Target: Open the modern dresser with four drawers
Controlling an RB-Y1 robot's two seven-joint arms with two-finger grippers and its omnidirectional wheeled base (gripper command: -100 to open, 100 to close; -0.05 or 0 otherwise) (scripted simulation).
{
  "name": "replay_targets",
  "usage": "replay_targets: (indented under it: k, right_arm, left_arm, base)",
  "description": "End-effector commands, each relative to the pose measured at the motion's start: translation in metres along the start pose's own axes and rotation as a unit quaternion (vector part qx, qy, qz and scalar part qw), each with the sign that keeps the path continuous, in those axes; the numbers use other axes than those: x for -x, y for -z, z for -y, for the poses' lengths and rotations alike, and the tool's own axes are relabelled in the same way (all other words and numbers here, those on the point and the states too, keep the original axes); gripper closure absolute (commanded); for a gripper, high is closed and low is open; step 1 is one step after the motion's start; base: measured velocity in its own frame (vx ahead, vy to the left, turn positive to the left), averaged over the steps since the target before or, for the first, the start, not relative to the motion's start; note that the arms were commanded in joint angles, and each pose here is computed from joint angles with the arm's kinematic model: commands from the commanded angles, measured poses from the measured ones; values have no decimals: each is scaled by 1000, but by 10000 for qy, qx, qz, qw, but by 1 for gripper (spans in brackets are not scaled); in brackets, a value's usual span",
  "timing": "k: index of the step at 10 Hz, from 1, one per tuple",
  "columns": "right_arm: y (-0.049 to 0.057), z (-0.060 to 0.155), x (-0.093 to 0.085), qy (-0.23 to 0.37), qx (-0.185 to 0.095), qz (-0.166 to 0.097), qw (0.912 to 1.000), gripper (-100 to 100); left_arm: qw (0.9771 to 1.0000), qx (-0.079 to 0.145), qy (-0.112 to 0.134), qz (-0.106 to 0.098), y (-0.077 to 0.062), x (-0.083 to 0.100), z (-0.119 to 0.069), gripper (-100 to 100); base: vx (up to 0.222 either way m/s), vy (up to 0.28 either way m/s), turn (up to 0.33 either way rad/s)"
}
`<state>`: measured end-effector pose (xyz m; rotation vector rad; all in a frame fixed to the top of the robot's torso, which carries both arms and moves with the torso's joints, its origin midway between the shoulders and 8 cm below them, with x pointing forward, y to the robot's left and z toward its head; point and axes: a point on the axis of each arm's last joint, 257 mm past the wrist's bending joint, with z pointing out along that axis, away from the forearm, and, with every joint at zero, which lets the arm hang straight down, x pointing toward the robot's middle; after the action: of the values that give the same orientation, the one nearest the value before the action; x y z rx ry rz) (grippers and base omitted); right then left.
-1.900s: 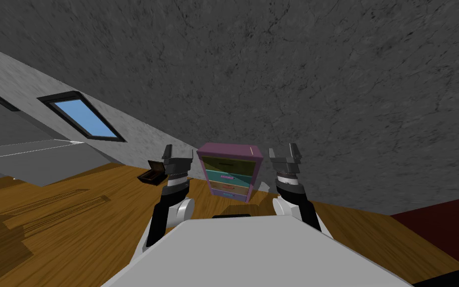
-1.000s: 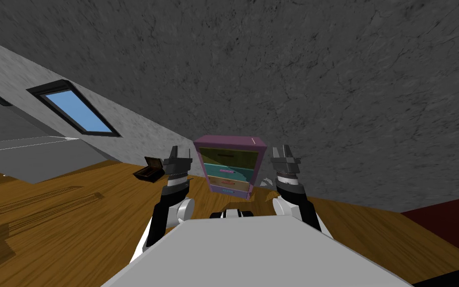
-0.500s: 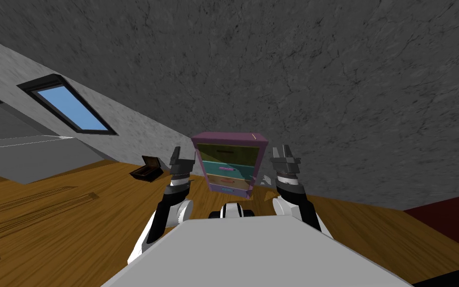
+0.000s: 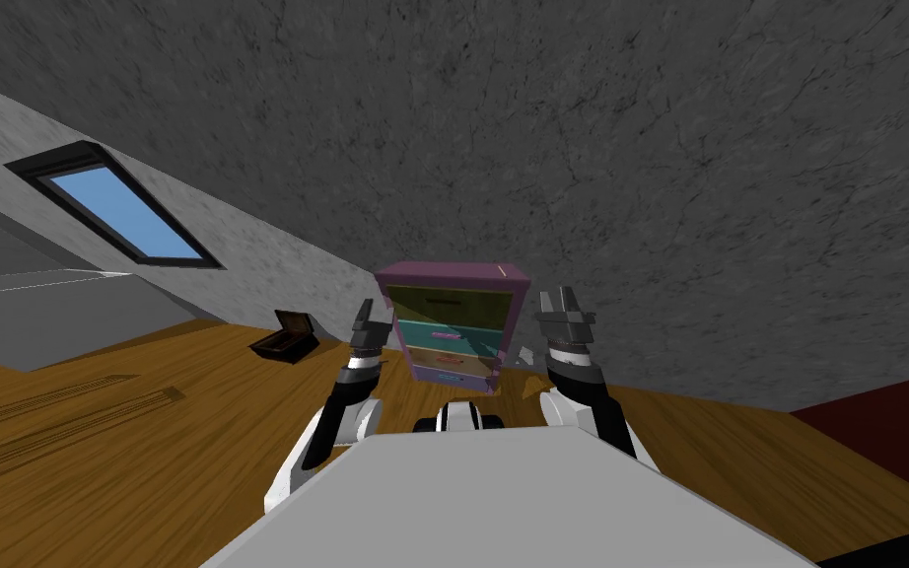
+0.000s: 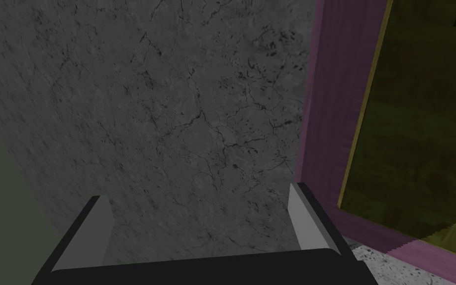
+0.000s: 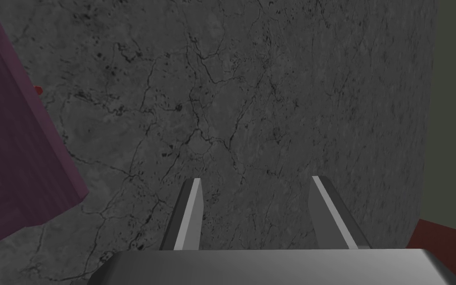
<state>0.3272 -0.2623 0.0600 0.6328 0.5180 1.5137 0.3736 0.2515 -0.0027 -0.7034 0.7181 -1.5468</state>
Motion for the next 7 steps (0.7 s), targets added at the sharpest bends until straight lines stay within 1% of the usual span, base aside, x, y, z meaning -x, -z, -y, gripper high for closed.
replay_targets:
  k: [1, 2, 3, 4, 5, 6, 7]
  right_arm:
    - [0, 0, 0, 0, 0, 0, 10000, 0]
    - [0, 0, 0, 0, 0, 0, 10000, 0]
    - [0, 0, 0, 0, 0, 0, 10000, 0]
    - [0, 0, 0, 0, 0, 0, 10000, 0]
    - [0, 0, 0, 0, 0, 0, 10000, 0]
    - [0, 0, 0, 0, 0, 0, 10000, 0]
    - [0, 0, 0, 0, 0, 0, 10000, 0]
  left_arm:
    - [9997, 235, -38, -76, 8, 0, -29, -100]
    - [9994, 318, -46, -90, 12, 2, -40, -100]
    - [9994, 340, -47, -85, 13, 2, -42, -100]
    - [9990, 429, -51, -91, 17, 3, -54, -100]
    - [9990, 437, -52, -89, 17, 4, -55, -100]
    - [9987, 504, -53, -96, 21, 4, -64, -100]
    - [9985, 536, -54, -89, 22, 5, -67, -100]
  base:
    - [26, -6, -31]
    - [26, -6, -31]
    - [21, -2, -10]
    - [22, 1, -21]
    - [16, 0, -13]
    - [16, -2, -18]
    - [14, -5, -13]
